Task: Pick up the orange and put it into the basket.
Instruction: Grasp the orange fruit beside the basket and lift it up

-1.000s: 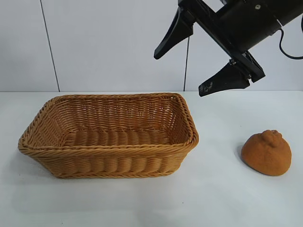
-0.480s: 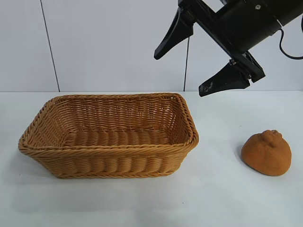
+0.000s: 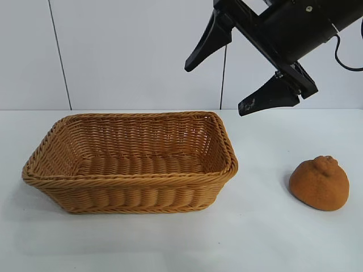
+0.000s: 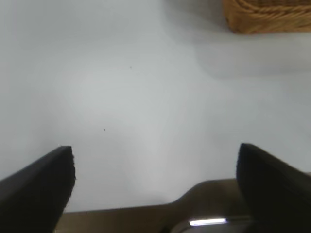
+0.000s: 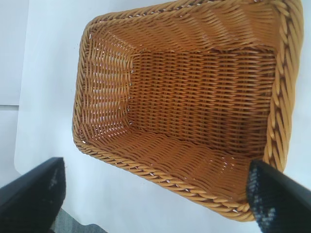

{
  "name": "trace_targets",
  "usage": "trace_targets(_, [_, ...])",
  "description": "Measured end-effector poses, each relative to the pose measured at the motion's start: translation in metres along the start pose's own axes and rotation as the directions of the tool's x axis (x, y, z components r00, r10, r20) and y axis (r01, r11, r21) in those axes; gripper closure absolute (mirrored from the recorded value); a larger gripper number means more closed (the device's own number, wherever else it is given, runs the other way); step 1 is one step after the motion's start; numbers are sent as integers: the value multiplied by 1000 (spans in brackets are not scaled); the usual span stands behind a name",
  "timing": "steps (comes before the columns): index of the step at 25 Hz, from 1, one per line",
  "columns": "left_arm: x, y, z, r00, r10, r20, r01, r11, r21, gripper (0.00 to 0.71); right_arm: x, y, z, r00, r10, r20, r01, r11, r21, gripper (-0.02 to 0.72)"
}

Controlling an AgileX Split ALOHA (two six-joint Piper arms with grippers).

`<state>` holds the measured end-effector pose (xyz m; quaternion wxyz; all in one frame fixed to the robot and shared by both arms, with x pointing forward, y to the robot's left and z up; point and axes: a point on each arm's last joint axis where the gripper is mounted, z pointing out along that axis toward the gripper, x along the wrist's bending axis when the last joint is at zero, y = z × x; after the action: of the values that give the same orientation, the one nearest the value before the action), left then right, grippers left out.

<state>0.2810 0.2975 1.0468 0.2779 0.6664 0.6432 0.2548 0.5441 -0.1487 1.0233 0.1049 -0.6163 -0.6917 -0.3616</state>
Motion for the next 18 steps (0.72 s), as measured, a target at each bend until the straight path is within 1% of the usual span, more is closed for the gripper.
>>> trace_targets(5, [-1, -12, -18, 1000, 4, -4, -4, 988, -153, 67, 4, 5, -6, 998, -54, 29, 53, 998, 29, 10])
trace_targets(10, [-2, -28, -35, 1000, 7, -7, -9, 955, -298, 67, 11, 18, -20, 990, -96, 106, 92, 995, 44, 10])
trace_targets(13, [-2, -30, -38, 1000, 3, -6, -5, 947, -320, 67, 13, 25, -28, 981, -123, 151, 116, 992, 51, 10])
trace_targets(16, [-2, -31, -38, 1000, 0, -6, -2, 947, -321, 67, 8, 27, -33, 960, -134, 247, 118, 990, 76, 10])
trace_targets(18, [-2, -31, -38, 1000, 0, -6, -2, 947, -321, 67, -2, 27, -38, 934, -139, 329, 111, 989, 101, 10])
